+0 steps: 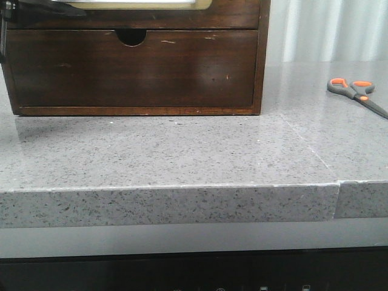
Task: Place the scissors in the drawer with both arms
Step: 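Hook the left gripper onto the white drawer handle, then pull the drawer open toward the robot with the left gripper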
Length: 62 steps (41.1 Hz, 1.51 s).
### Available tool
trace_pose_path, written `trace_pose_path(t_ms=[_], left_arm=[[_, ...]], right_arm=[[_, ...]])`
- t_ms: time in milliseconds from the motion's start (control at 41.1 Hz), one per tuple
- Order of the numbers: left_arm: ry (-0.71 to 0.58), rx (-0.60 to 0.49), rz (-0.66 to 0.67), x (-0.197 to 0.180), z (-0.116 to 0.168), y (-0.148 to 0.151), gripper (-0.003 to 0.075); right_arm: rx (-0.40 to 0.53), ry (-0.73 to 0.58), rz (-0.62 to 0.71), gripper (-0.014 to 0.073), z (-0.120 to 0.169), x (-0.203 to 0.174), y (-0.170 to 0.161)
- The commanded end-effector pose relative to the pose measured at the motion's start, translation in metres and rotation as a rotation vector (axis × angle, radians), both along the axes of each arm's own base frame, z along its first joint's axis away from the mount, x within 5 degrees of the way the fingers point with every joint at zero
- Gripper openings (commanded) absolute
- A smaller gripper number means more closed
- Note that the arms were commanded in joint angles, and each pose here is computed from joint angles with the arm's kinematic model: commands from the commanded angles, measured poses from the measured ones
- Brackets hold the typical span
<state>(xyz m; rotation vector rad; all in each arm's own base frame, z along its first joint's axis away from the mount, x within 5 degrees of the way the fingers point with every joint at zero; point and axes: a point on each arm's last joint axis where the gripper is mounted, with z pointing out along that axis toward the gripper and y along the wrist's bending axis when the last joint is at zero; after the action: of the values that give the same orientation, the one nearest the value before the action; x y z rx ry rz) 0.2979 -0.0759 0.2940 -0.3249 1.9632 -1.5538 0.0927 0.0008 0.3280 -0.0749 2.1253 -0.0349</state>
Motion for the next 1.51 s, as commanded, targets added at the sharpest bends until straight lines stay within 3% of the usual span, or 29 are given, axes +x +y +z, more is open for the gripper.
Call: trace_pose_path(t_ms=[0,219,535,779,998,1119,1363,1485], left_arm=[[-0.097,-0.072,-0.036,-0.005,0.025,-0.004,0.0042],[-0.102,-0.095,-0.092,-0.02,0.021,-0.006,0.0043],[-0.176,-0.086,-0.123,-0.085,0.023,-0.006,0.0043],[-0.161,-0.086,-0.123,-0.132,0.003,-0.006,0.0043],[-0.175,-0.072,-0.106,-0.142,0.001,-0.004,0.0052],[-0.171,-0.066,-0.095,-0.141,0.001,-0.004,0.0123],[-0.165,-0.042,-0.085,-0.14,-0.001,-0.003,0.0387],[-0.163,0.011,-0.115,-0.142,-0.006,-0.004,0.041]], right_arm=[[-0.018,-0.095,0.004,0.0538,0.015,0.004,0.0],[-0.018,-0.094,0.004,0.0538,0.015,0.004,0.0],[-0.018,-0.086,0.004,0.0538,0.014,0.004,0.0],[-0.018,-0.086,0.004,0.0538,0.014,0.004,0.0],[-0.018,-0.086,0.004,0.0538,0.014,0.004,0.0],[-0.018,-0.086,0.004,0.0538,0.014,0.004,0.0],[-0.018,-0.086,0.004,0.0538,0.014,0.004,0.0],[-0.018,-0.086,0.004,0.0538,0.014,0.004,0.0]])
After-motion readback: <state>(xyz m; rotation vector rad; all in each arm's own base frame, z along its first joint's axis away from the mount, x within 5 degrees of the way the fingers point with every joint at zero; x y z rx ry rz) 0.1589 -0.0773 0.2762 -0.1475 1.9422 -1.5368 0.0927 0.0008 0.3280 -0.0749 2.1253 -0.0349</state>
